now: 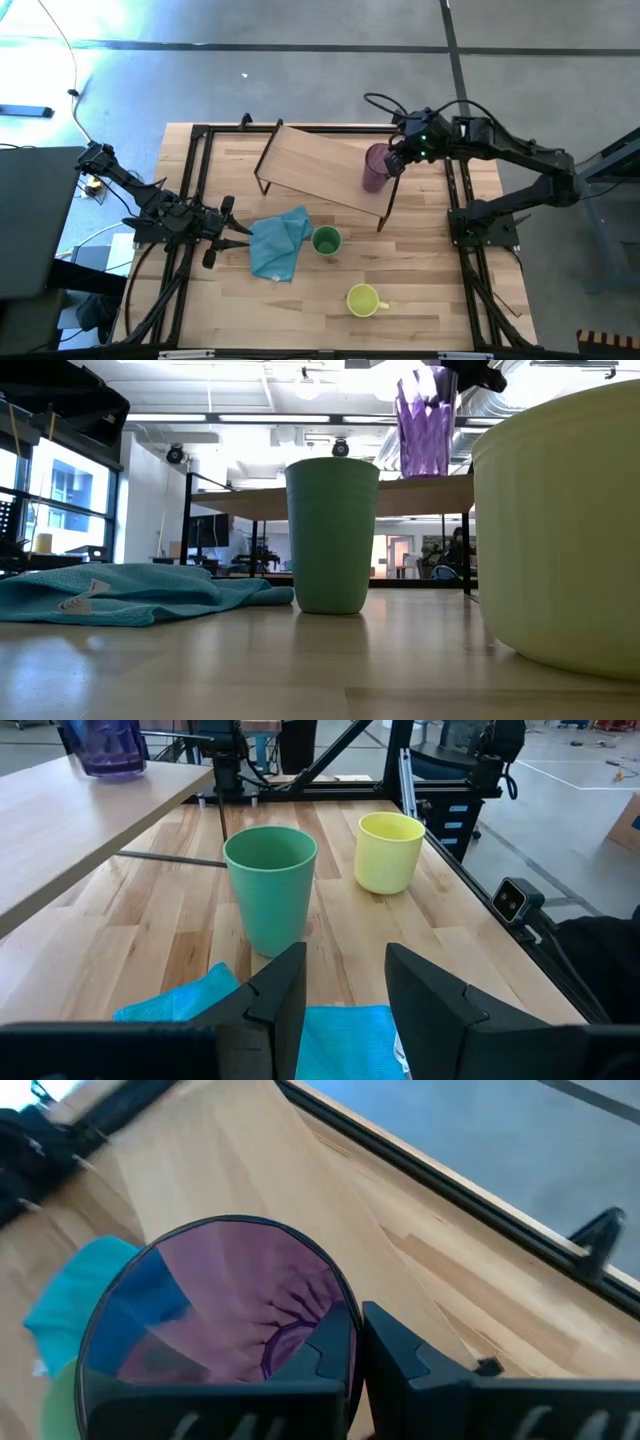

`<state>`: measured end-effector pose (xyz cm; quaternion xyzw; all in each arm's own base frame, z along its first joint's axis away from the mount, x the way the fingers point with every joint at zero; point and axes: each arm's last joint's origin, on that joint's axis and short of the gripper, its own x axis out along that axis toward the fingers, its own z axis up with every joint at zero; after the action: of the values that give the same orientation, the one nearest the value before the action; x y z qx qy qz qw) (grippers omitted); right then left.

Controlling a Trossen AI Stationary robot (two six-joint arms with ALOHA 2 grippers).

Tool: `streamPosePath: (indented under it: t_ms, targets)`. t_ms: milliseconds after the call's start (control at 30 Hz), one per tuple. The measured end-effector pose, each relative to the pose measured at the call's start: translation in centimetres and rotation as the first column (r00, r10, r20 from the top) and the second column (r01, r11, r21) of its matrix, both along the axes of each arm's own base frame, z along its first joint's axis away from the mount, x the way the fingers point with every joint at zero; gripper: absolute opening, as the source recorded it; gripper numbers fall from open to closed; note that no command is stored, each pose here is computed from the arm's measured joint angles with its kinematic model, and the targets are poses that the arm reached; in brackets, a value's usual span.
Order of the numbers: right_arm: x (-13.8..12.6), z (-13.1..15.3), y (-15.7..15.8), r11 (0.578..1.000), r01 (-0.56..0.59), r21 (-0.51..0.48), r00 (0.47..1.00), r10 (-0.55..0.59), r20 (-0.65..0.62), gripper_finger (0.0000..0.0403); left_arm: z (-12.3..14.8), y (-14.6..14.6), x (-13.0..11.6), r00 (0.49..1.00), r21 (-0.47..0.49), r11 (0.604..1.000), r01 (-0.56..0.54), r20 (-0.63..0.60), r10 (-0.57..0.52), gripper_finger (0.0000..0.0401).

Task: Stack small to large cups/mugs on shelf
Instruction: Put the purple cup on the shelf

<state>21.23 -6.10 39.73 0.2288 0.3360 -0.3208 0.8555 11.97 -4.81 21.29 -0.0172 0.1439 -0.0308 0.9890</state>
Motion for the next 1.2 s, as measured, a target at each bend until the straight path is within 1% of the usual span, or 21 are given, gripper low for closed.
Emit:
streamPosePath:
  t_ms: [100,367,933,1067,1200]
  targets:
    - [0.1,0.1,-0.5,1.0,-0.005,0.018,1.0,0.004,0.024,0.0,0.0,0.0,0.0,1.0,0.002,1.0,-0.007,0.001,0.007,0.0127]
    - [0.7,-0.5,-1.6,0.999,0.001,0.034,1.0,-0.001,-0.005,0.0,0.0,0.0,0.0,1.0,0.004,1.0,-0.014,0.002,0.014,0.0127]
    - [0.6,-0.6,-1.7,0.999,0.001,0.05,1.0,-0.001,-0.009,0.0,0.0,0.0,0.0,1.0,0.005,1.0,-0.014,0.001,0.014,0.0126]
    - [0.2,-0.2,-1.6,0.999,0.019,0.051,0.999,-0.017,-0.037,0.0,0.0,0.0,0.0,1.0,0.005,1.0,-0.014,0.001,0.014,0.0127]
    - [-0.2,0.7,-1.4,0.998,0.03,0.047,0.999,-0.029,-0.025,0.0,0.0,0.0,0.0,1.0,0.005,1.0,-0.014,0.001,0.014,0.0127]
